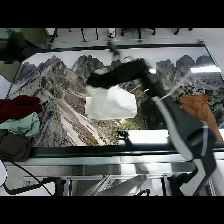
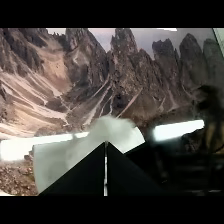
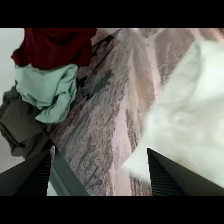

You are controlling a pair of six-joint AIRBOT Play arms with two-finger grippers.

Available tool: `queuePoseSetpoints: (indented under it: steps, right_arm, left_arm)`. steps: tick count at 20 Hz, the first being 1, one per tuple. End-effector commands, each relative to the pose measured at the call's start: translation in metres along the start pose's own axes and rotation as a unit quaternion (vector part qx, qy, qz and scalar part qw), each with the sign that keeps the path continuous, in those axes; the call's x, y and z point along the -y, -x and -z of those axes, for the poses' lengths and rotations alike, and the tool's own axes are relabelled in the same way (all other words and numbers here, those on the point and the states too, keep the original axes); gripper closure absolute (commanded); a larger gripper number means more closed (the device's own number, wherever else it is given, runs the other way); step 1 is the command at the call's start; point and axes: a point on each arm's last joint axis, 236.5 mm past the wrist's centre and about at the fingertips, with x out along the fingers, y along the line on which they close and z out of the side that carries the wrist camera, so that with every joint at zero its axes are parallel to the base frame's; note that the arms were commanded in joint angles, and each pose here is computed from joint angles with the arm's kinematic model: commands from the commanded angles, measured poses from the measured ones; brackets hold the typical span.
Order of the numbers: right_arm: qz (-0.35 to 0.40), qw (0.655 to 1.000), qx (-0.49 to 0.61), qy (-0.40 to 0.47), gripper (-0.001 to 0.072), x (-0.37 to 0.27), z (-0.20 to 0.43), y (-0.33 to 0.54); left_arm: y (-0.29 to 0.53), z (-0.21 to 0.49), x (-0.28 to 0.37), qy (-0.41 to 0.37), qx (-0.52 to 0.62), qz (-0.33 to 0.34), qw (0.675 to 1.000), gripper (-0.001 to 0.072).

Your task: Fold the shirts.

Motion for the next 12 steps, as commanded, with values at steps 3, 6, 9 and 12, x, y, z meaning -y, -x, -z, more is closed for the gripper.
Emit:
queuePoseSetpoints:
  steps: [3, 6, 9, 12]
  right_arm:
    - [0.030, 0.999, -0.035, -0.024, 0.0075, 0.043, 0.041, -0.060]
    - [0.051, 0.996, -0.039, -0.058, 0.0074, 0.090, -0.006, 0.042]
    - [0.091, 0.989, -0.038, -0.112, 0.0073, 0.146, -0.026, 0.151]
    - [0.192, 0.962, -0.093, -0.173, 0.0037, 0.222, 0.011, 0.215]
  left_arm:
    - [0.018, 0.008, -0.007, -0.007, -0.006, -0.013, 1.000, 0.0693]
    - [0.004, 0.023, -0.019, 0.010, -0.032, -0.013, 0.999, 0.0693]
    - [-0.008, 0.036, -0.029, 0.026, -0.053, -0.014, 0.998, 0.0694]
    - [-0.010, 0.040, -0.031, 0.030, -0.059, -0.014, 0.998, 0.0694]
